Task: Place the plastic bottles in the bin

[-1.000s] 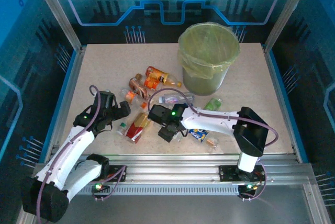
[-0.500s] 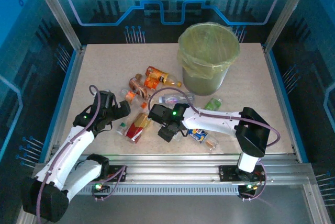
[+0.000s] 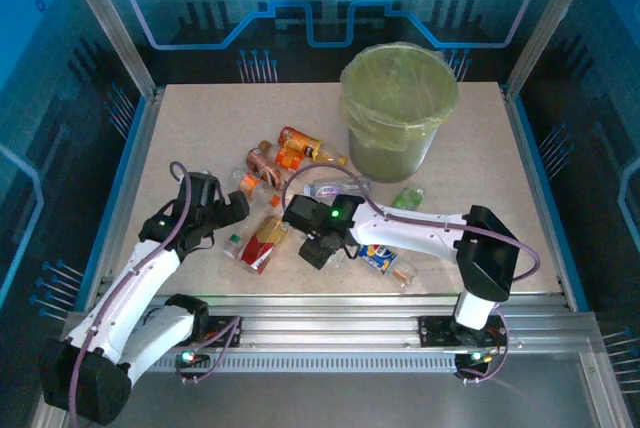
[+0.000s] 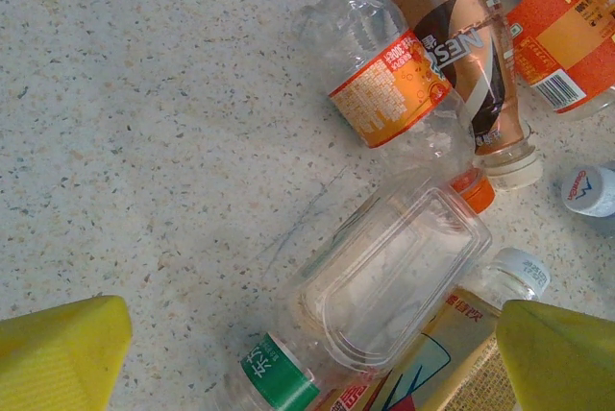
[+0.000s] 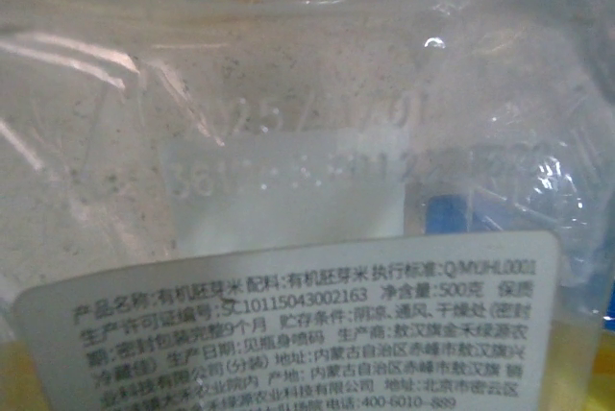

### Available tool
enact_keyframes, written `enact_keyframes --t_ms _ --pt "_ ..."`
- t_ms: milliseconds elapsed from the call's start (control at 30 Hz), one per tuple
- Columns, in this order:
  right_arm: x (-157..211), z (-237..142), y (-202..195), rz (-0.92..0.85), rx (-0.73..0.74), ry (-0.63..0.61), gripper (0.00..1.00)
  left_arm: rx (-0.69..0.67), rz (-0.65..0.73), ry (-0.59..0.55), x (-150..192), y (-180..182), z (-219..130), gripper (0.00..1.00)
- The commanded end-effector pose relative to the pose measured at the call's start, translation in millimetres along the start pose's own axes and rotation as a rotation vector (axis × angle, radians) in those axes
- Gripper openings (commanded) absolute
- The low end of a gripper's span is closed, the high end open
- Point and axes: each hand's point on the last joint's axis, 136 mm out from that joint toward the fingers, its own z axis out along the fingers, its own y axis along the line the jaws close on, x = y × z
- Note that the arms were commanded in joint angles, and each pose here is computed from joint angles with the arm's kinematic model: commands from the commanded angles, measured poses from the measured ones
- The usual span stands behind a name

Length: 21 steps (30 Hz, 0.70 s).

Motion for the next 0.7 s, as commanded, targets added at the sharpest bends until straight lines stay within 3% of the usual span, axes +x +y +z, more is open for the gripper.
enact_keyframes --t_ms 0,300,667 --pt "-11 -24 -3 0.035 -0.016 -0.057 0.59 0.005 0.006 -0.019 -9 -2 -7 0.99" --pt "-27 -60 -18 0.066 -0.002 -0.137 0.56 0.005 0.007 -0.022 -10 -2 -8 0.99" --pt "-92 -179 -105 0.14 0.16 -0.489 0.54 0.035 -0.005 -0.089 -19 -4 -15 0.99"
